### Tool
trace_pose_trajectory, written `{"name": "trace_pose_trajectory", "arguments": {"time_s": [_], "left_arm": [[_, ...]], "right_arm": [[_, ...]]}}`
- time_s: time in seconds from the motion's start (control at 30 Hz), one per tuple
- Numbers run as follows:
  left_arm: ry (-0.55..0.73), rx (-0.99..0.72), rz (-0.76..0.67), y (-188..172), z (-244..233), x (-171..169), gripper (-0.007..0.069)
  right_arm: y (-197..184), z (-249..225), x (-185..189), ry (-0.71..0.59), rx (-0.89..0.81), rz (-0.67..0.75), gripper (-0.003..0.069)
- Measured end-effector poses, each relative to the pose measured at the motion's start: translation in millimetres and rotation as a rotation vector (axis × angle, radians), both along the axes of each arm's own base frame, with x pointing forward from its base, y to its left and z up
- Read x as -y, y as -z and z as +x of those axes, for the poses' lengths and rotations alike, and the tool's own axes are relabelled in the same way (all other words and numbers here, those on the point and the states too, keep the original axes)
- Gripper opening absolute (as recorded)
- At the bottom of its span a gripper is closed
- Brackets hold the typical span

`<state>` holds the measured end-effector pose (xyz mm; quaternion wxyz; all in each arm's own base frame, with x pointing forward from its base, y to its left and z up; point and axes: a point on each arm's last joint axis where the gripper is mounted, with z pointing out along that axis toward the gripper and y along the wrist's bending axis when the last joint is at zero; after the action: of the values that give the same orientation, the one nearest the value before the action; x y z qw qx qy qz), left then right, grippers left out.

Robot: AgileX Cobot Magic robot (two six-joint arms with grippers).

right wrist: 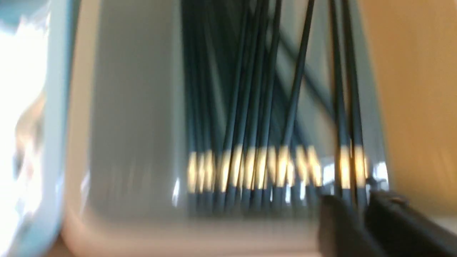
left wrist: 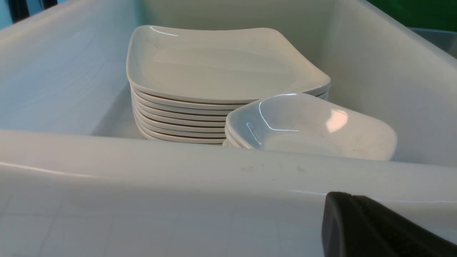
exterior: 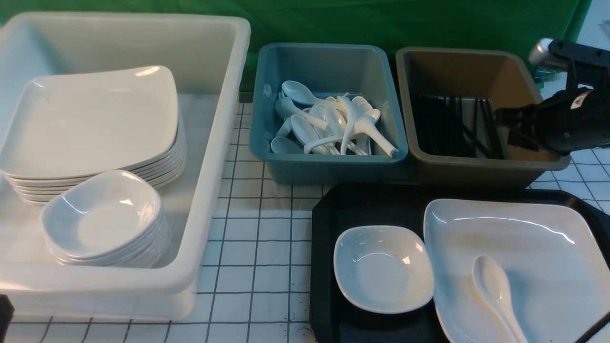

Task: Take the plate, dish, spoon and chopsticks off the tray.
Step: Use the right arm to put the chopsticks into the small storage box on the right, then use the right arm to grab a soup spoon from the plate

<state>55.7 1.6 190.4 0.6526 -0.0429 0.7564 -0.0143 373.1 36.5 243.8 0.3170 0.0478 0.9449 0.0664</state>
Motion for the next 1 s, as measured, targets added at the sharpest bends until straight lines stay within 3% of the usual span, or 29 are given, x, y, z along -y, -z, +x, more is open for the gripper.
{"name": "trace_pose_trajectory", "arguments": {"time_s": [0.1,0.27,0.47,0.53,0.57,0.6,0.63,0.67,0.7,0.77,0.83,1.0], "left_arm": [[0.000,0.000,0.000,0.0,0.0,0.0,0.0005],[0.000,0.000,0.000,0.0,0.0,0.0,0.0005],[0.000,0.000,0.000,0.0,0.0,0.0,0.0005],[0.000,0.000,0.000,0.0,0.0,0.0,0.0005],[0.000,0.000,0.000,0.0,0.0,0.0,0.0005],[0.000,0.000,0.000,0.0,0.0,0.0,0.0005],[0.000,0.000,0.000,0.0,0.0,0.0,0.0005],[0.000,0.000,0.000,0.0,0.0,0.0,0.0005],[0.000,0.000,0.000,0.0,0.0,0.0,0.0005],[0.000,0.000,0.000,0.0,0.0,0.0,0.0005],[0.000,0.000,0.000,0.0,0.0,0.0,0.0005],[0.000,0.000,0.000,0.0,0.0,0.0,0.0005]], "right_arm": [[-28.7,-39.7,-8.2,-0.062,-0.173,-0.014,0.0030],[-52.2,-94.0,-27.9,-0.179,-0.390,-0.048,0.0030],[-33.7,-131.2,-57.8,-0.323,-0.508,-0.098,0.0068],[-13.5,-146.2,-69.0,-0.385,-0.571,-0.141,0.0142],[-1.0,-154.4,-74.0,-0.419,-0.589,-0.170,0.0213],[-1.0,-153.9,-74.0,-0.419,-0.583,-0.172,0.0213],[15.4,-161.5,-76.3,-0.442,-0.593,-0.213,0.0319],[15.6,-160.9,-76.4,-0.442,-0.587,-0.215,0.0342],[26.6,-163.5,-74.5,-0.436,-0.591,-0.246,0.0419],[37.0,-162.7,-71.8,-0.411,-0.585,-0.280,0.0503],[42.9,-160.6,-69.8,-0.377,-0.587,-0.302,0.0544],[55.5,-151.7,-71.5,-0.342,-0.580,-0.321,0.0567]]}}
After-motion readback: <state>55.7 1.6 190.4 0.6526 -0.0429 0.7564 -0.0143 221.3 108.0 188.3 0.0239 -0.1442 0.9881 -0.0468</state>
